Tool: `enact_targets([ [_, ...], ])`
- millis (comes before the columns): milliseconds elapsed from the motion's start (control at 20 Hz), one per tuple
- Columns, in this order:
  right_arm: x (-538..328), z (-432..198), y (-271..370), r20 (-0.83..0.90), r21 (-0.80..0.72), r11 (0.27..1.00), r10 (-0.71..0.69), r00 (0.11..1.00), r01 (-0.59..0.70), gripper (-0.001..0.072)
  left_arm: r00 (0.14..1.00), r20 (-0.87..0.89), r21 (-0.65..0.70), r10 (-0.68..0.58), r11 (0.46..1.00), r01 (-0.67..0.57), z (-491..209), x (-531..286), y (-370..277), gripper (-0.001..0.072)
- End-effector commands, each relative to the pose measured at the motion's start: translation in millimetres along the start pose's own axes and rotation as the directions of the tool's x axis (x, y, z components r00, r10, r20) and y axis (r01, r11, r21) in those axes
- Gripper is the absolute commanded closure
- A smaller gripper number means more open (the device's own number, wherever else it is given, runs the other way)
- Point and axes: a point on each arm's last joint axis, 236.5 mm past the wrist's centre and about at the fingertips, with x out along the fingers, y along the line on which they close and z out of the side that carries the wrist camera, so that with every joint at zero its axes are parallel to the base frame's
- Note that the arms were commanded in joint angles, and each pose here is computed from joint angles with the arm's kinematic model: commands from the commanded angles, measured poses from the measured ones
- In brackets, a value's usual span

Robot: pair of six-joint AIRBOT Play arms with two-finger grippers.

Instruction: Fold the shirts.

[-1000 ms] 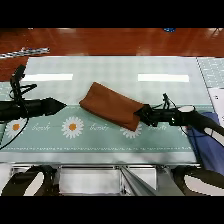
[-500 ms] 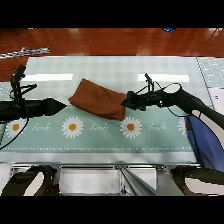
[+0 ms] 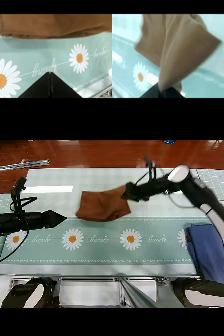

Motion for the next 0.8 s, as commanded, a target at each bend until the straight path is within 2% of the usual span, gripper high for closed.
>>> enact_targets([
  [0,-64.0,49.7,7.7,0.108,-0.073,0.988,-0.127,0.986,0.135,0.0688,1.0,-0.003,0.0,0.0,1.0,0.0,-0.9,0.1,0.3,0.069],
  [200,-157.0,94.0,-0.2,0.241,-0.032,0.982,-0.171,0.955,0.184,0.0688,1.0,-0.003,0.0,0.0,1.0,0.0,-0.8,0.1,0.2,0.0689],
  [400,-253.2,103.4,-43.2,0.343,0.109,0.965,-0.262,0.902,0.24,0.0688,1.0,-0.003,0.001,0.001,1.0,-0.001,-0.7,0.1,0.4,0.0689],
  [550,-322.3,87.1,-84.9,0.391,0.269,0.925,-0.359,0.848,0.268,0.0688,1.0,-0.003,0.001,0.001,1.0,-0.001,-0.9,0.1,0.4,0.0689],
  [750,-387.8,43.4,-129.1,0.367,0.437,0.846,-0.477,0.799,0.304,0.0689,1.0,-0.003,0.023,0.001,1.0,-0.001,-0.8,0.1,0.4,0.0689],
])
